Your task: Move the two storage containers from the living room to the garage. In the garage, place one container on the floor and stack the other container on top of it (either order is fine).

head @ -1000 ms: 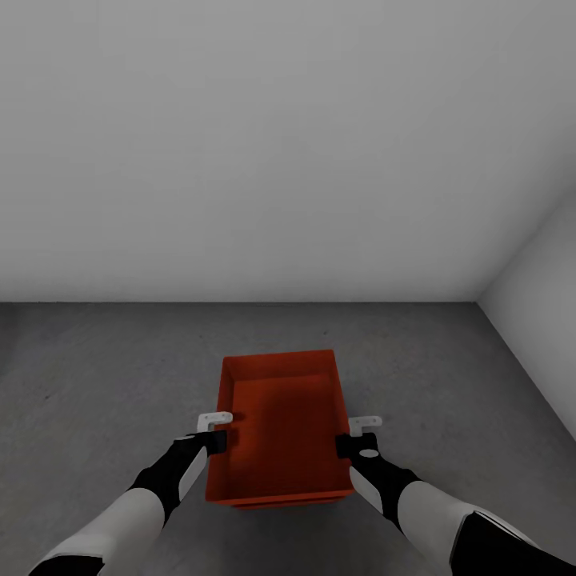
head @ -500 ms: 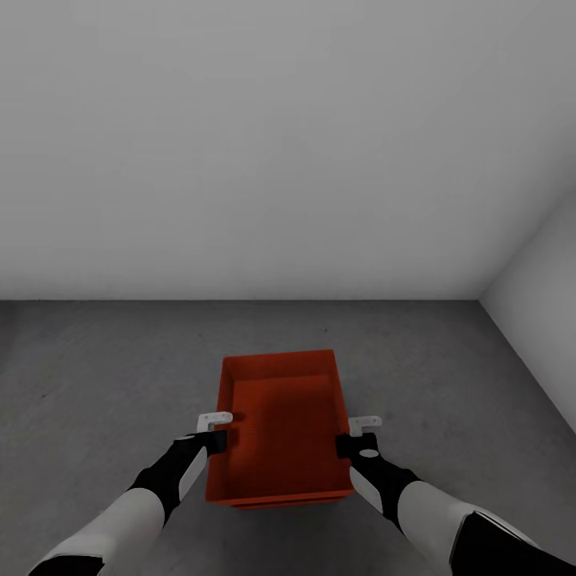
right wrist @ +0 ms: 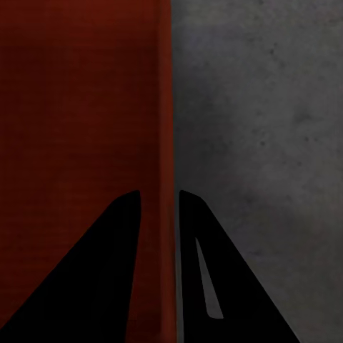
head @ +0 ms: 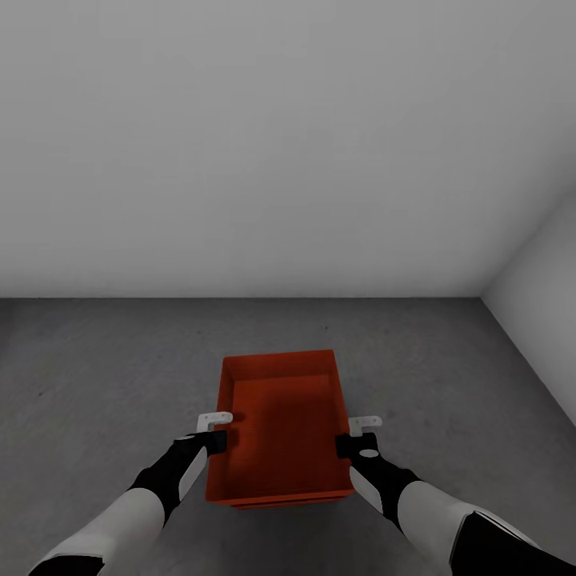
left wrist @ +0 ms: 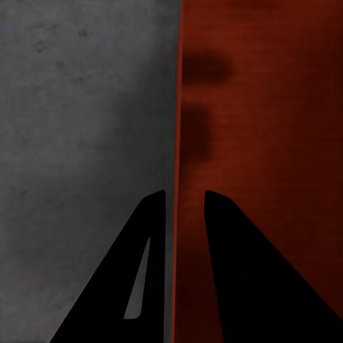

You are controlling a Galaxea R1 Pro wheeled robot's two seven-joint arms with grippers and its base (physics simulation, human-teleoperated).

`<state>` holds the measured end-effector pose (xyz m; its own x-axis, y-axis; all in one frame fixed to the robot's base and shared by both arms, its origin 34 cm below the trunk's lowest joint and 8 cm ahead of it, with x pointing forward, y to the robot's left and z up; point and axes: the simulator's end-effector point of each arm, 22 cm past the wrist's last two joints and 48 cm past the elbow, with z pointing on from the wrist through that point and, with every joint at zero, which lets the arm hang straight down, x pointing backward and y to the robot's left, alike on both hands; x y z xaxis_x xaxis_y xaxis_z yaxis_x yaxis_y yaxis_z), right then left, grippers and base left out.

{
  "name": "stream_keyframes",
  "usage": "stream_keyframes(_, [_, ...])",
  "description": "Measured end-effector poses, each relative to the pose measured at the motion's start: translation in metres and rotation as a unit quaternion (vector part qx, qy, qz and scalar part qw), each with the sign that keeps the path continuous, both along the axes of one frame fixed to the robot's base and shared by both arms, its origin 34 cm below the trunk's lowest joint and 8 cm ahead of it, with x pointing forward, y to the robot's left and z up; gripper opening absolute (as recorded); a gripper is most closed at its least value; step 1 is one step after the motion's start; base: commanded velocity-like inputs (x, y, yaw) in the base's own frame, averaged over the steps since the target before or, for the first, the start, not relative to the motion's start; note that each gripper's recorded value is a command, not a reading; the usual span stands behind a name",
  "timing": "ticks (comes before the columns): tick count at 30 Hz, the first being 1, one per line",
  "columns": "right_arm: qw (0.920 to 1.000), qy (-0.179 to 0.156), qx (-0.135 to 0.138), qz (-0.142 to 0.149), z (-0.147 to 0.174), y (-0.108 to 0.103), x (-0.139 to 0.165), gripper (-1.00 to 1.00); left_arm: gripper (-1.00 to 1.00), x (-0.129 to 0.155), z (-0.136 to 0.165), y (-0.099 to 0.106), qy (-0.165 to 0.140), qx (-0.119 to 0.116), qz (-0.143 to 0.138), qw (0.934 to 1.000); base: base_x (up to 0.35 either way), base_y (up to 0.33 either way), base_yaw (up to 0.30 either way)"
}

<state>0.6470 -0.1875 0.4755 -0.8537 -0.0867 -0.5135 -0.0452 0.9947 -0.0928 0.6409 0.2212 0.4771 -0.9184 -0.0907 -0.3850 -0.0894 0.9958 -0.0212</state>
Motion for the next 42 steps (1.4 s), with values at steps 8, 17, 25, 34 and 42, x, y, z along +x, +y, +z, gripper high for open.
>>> stream_keyframes(8, [1.0000, 0.000, 0.000, 0.000, -0.005, 0.000, 0.000, -1.00, -1.00, 0.000, -0.005, 0.000, 0.000, 0.000, 0.000, 1.0000, 0.000, 0.000, 0.000])
stream_keyframes(17, [1.0000, 0.000, 0.000, 0.000, -0.019, 0.000, -0.001, -1.00, -1.00, -0.001, -0.019, 0.000, 0.000, 0.000, 0.000, 1.0000, 0.000, 0.000, 0.000])
stream_keyframes(25, [1.0000, 0.000, 0.000, 0.000, -0.024, 0.000, -0.001, -1.00, -1.00, -0.001, -0.024, 0.000, 0.000, 0.000, 0.000, 1.0000, 0.000, 0.000, 0.000])
stream_keyframes(34, [1.0000, 0.000, 0.000, 0.000, -0.041, 0.000, -0.003, -1.00, -1.00, -0.003, -0.041, 0.000, 0.000, 0.000, 0.000, 1.0000, 0.000, 0.000, 0.000])
stream_keyframes(42, [1.0000, -0.001, 0.000, 0.000, -0.046, 0.000, -0.003, -1.00, -1.00, -0.003, -0.046, 0.000, 0.000, 0.000, 0.000, 1.0000, 0.000, 0.000, 0.000])
